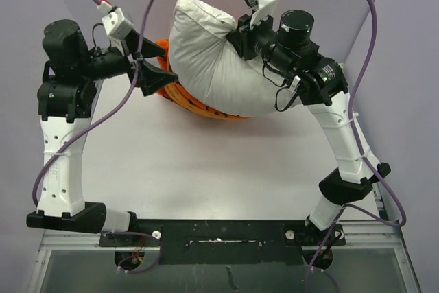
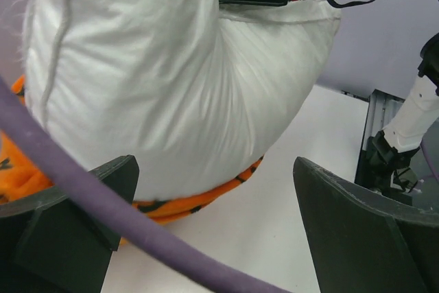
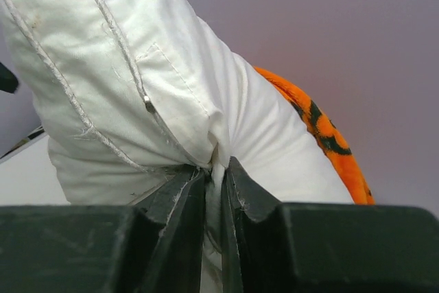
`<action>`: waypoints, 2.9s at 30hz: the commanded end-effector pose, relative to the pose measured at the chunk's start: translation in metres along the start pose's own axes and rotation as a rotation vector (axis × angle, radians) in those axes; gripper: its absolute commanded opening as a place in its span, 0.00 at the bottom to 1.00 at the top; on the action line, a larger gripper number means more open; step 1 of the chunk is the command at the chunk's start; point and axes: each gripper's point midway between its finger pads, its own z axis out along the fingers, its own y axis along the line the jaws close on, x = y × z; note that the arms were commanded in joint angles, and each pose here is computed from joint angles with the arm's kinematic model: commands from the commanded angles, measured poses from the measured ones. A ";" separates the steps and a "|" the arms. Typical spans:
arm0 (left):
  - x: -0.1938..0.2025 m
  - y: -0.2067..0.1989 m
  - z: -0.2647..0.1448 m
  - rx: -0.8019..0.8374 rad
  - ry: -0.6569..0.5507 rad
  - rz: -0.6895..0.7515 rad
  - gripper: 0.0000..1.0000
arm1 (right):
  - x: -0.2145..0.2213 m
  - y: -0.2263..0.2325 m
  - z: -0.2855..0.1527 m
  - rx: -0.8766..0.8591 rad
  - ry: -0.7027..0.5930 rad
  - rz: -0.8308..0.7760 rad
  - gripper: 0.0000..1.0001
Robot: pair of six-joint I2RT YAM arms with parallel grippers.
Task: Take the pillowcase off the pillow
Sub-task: Remove the pillow from the pillowcase.
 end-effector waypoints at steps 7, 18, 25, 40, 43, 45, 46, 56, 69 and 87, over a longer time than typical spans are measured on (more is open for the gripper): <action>-0.036 0.039 0.052 -0.140 -0.118 0.169 0.98 | -0.077 0.015 -0.009 -0.095 -0.277 0.110 0.00; -0.032 0.052 0.067 -0.118 -0.144 0.184 0.98 | -0.071 0.011 -0.008 -0.156 -0.269 0.152 0.00; -0.002 0.063 0.104 -0.093 -0.066 0.171 0.98 | -0.071 0.016 -0.012 -0.300 -0.278 0.199 0.00; 0.077 -0.029 0.172 0.295 0.151 0.112 0.98 | -0.024 0.070 -0.009 -0.746 -0.138 0.425 0.00; 0.089 -0.035 0.184 0.316 0.170 0.110 0.98 | -0.014 0.085 -0.006 -0.797 -0.123 0.490 0.00; 0.095 -0.038 0.190 0.333 0.177 0.105 0.98 | -0.014 0.096 -0.008 -0.849 -0.127 0.532 0.00; 0.097 -0.039 0.193 0.339 0.180 0.104 0.98 | -0.017 0.100 -0.010 -0.873 -0.145 0.552 0.00; 0.084 -0.082 0.196 0.556 0.128 -0.013 0.98 | -0.073 0.172 -0.035 -1.146 -0.272 0.646 0.00; 0.058 -0.149 0.155 0.673 0.142 -0.224 0.91 | -0.136 0.237 -0.089 -1.323 -0.375 0.592 0.00; -0.013 0.034 0.144 0.046 -0.121 -0.302 0.00 | -0.095 -0.045 -0.097 -0.349 -0.433 0.432 0.57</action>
